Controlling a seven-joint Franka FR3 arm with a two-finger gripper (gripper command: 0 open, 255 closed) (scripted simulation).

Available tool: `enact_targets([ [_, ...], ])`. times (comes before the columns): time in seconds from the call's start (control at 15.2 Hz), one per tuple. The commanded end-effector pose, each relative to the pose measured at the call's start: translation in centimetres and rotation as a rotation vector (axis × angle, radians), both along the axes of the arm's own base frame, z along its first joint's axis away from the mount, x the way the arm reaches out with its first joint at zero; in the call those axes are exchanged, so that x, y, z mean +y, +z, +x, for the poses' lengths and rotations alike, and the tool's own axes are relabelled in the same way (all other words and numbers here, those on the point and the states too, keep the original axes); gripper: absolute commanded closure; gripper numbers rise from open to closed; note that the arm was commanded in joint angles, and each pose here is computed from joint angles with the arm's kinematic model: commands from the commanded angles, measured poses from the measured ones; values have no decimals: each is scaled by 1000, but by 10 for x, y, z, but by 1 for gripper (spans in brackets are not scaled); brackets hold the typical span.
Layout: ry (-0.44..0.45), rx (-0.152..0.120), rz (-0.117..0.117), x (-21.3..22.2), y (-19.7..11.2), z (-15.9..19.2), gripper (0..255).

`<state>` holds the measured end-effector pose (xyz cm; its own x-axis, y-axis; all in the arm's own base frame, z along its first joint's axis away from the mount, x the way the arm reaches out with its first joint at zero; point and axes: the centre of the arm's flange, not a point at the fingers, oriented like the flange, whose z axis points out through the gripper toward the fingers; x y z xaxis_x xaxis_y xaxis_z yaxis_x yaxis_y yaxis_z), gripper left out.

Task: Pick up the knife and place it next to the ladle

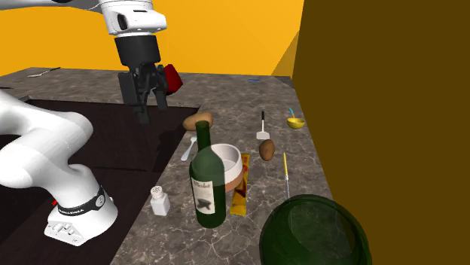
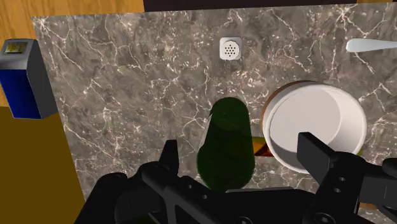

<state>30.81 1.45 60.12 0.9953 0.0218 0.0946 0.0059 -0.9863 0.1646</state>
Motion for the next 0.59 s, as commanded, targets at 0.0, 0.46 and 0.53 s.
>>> enact_targets([
  [0.0, 0, 0, 0, 0, 0, 0, 0],
  [0.46, 291, 36, 14, -35, -46, 73, 0],
  [0.53, 333, 41, 16, -38, -52, 84, 0],
])
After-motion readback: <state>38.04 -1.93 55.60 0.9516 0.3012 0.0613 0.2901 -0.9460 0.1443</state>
